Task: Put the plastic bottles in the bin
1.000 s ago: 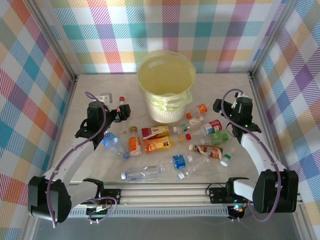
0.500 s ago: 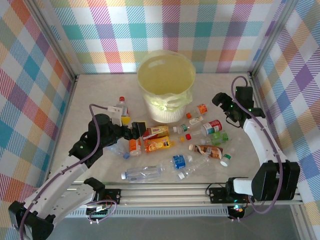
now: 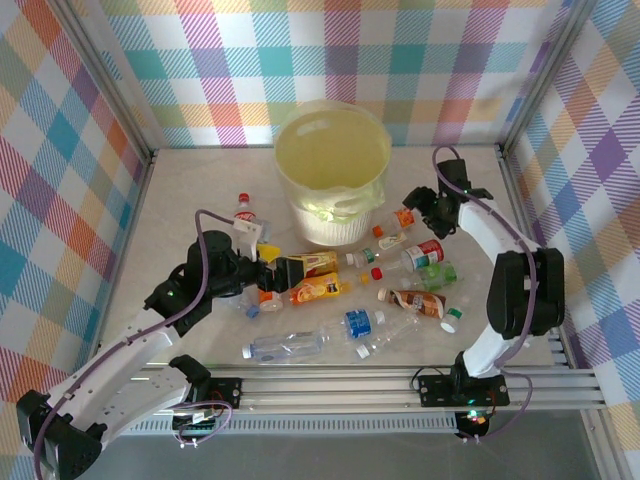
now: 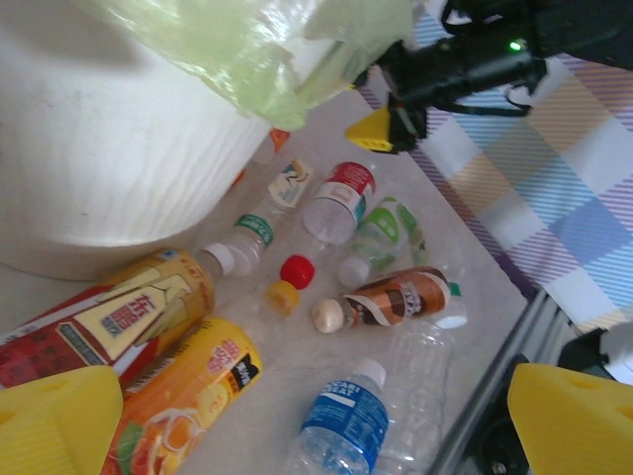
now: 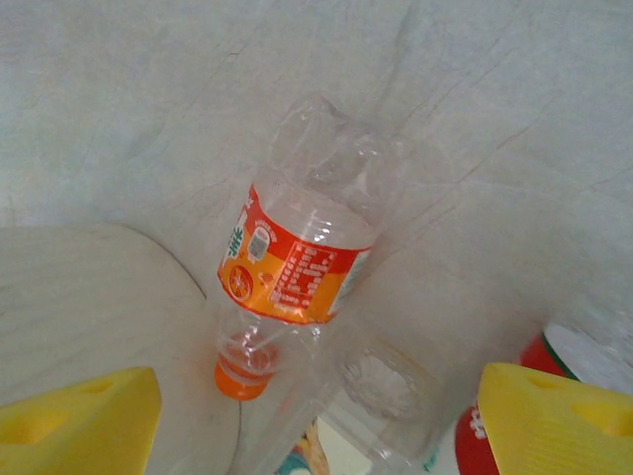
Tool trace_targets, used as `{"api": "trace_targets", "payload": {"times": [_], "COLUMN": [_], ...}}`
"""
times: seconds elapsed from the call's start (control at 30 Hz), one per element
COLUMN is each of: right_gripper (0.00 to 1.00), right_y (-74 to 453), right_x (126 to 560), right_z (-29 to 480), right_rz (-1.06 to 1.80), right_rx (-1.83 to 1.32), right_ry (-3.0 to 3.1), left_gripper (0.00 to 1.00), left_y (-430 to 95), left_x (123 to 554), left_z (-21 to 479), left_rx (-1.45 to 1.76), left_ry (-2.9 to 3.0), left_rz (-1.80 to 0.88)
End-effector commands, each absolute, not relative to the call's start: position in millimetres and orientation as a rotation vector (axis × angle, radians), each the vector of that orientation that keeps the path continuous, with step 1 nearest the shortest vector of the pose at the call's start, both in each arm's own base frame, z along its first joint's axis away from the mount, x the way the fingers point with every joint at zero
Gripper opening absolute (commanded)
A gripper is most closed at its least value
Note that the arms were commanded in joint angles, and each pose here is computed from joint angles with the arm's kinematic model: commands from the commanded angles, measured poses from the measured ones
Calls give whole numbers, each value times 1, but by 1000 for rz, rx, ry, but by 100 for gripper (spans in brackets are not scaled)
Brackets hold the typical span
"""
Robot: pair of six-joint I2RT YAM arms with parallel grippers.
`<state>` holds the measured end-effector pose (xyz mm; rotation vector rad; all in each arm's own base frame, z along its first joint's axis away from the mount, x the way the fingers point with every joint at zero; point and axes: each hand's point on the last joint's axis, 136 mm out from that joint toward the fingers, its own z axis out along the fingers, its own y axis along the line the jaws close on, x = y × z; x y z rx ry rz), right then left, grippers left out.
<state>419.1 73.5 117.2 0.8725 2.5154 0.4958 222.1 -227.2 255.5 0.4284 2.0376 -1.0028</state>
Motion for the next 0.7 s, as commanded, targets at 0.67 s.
{"api": "trace_targets", "payload": {"times": [0.67], "right_gripper": [82], "right_y": [89], "right_x": [466], "right_z": [56], "right_rz": [499], "right_rx": [1046], "right_ry": [2495], "left_gripper": [100], "left_y": [-243], "left_x": [209], "left_z": [263], "left_rx": [522], "left_ry": [1991], "left_rz": [-1085]}}
